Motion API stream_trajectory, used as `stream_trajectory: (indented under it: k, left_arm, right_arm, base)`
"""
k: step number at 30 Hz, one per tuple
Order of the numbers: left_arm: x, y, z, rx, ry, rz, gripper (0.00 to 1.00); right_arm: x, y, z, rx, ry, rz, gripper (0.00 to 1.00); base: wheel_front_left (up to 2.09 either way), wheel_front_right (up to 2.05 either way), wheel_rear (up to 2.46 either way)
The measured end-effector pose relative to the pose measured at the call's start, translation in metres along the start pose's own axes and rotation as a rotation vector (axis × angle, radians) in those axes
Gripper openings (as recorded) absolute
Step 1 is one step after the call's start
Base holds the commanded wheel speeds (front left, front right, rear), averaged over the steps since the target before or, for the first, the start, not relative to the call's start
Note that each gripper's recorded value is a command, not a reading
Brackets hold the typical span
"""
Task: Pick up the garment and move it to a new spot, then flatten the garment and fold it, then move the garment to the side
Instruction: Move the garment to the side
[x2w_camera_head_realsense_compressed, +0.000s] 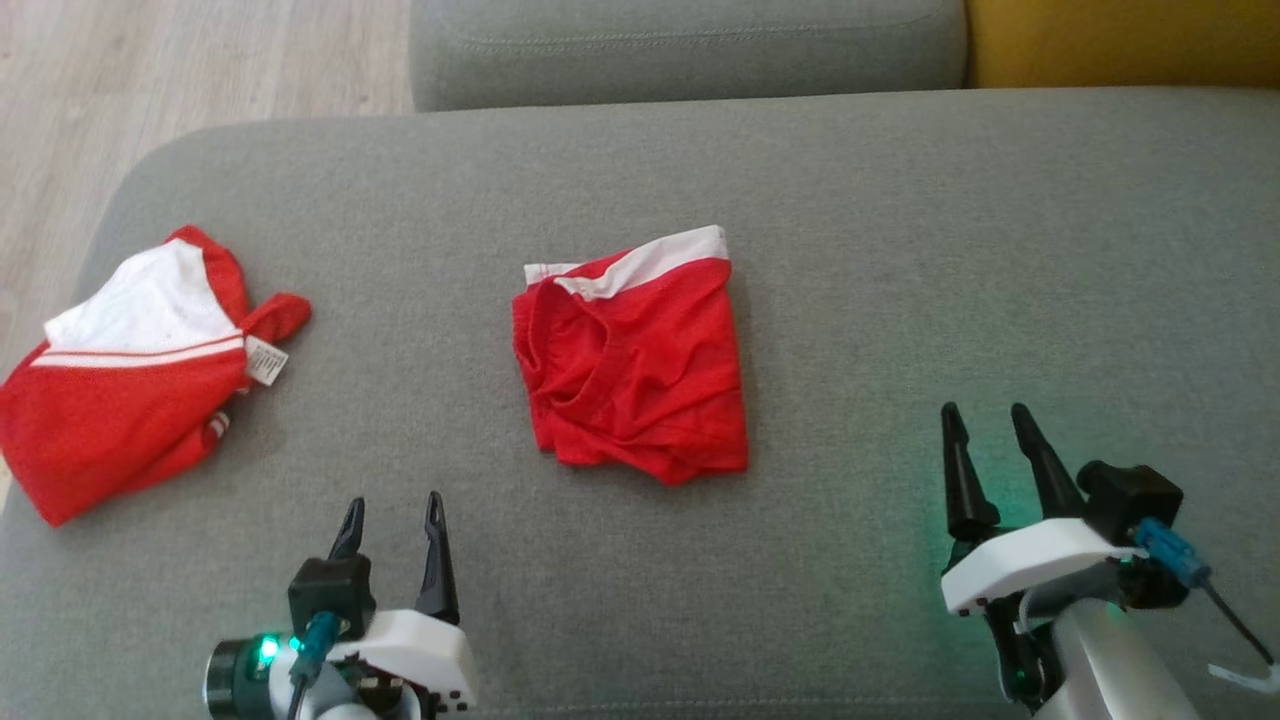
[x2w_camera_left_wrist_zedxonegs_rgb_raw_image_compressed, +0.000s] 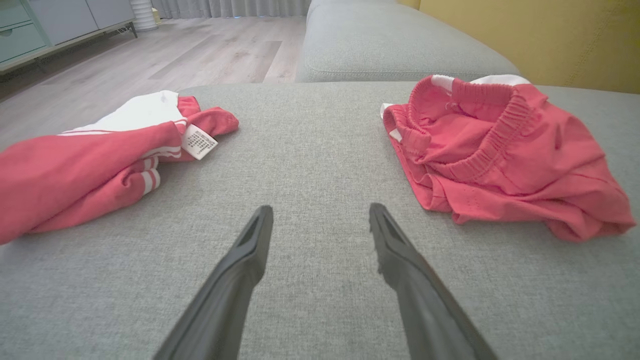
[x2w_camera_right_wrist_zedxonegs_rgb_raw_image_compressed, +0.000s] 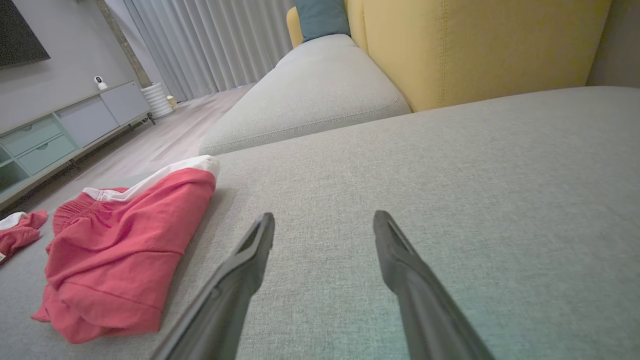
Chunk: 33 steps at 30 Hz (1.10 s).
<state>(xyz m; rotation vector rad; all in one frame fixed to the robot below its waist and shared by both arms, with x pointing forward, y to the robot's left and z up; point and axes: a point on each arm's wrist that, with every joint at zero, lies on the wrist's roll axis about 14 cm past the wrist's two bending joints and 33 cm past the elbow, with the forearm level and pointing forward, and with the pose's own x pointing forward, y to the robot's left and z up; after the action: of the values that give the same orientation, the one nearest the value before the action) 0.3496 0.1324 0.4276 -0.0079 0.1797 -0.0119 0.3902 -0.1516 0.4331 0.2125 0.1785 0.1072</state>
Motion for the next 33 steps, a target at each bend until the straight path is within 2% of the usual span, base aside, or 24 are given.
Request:
stream_trajectory:
  k: [5,10,14,25,26,27,28,29,33]
  left_arm:
    - [0.0,-0.001,-0.007,-0.003,0.022,-0.004,1.0]
    - [0.005,0.0,-0.001,-0.009,0.008,-0.005,1.0]
    - [0.003,0.003,-0.001,-0.015,0.01,0.001,1.0]
    - [-0.014,0.028,-0.016,-0.022,0.057,0.09,1.0]
    - [-0.015,0.029,-0.017,-0.022,0.06,0.093,1.0]
    - [-0.016,0.03,-0.018,-0.022,0.063,0.095,1.0]
    - [-0.016,0.03,-0.018,-0.022,0.066,0.098,1.0]
    - [-0.016,0.031,-0.019,-0.021,0.067,0.1,1.0]
    - [-0.012,0.029,-0.016,-0.019,0.06,0.092,1.0]
  right_arm:
    - [0.015,0.027,-0.019,-0.013,0.066,0.087,1.0]
    - [0.048,0.067,-0.012,-0.031,0.064,0.206,1.0]
    - [0.066,0.088,-0.015,-0.033,0.088,0.26,1.0]
    - [0.093,0.118,-0.068,-0.044,0.291,0.321,1.0]
    - [0.093,0.12,-0.072,-0.045,0.308,0.325,0.9]
    - [0.093,0.122,-0.076,-0.051,0.323,0.331,0.5]
    - [0.094,0.124,-0.078,-0.053,0.33,0.336,0.15]
    - [0.096,0.124,-0.077,-0.05,0.331,0.335,0.0]
    - [0.102,0.122,-0.071,-0.056,0.321,0.326,0.0]
  base:
    - [0.0,0.0,0.0]
    - [0.0,0.0,0.0]
    - [0.0,0.0,0.0]
    - [0.0,0.0,0.0]
    - [0.0,0.0,0.0]
    - [0.0,0.0,0.0]
    - [0.0,0.0,0.0]
    - [0.0,0.0,0.0]
    - [0.0,0.0,0.0]
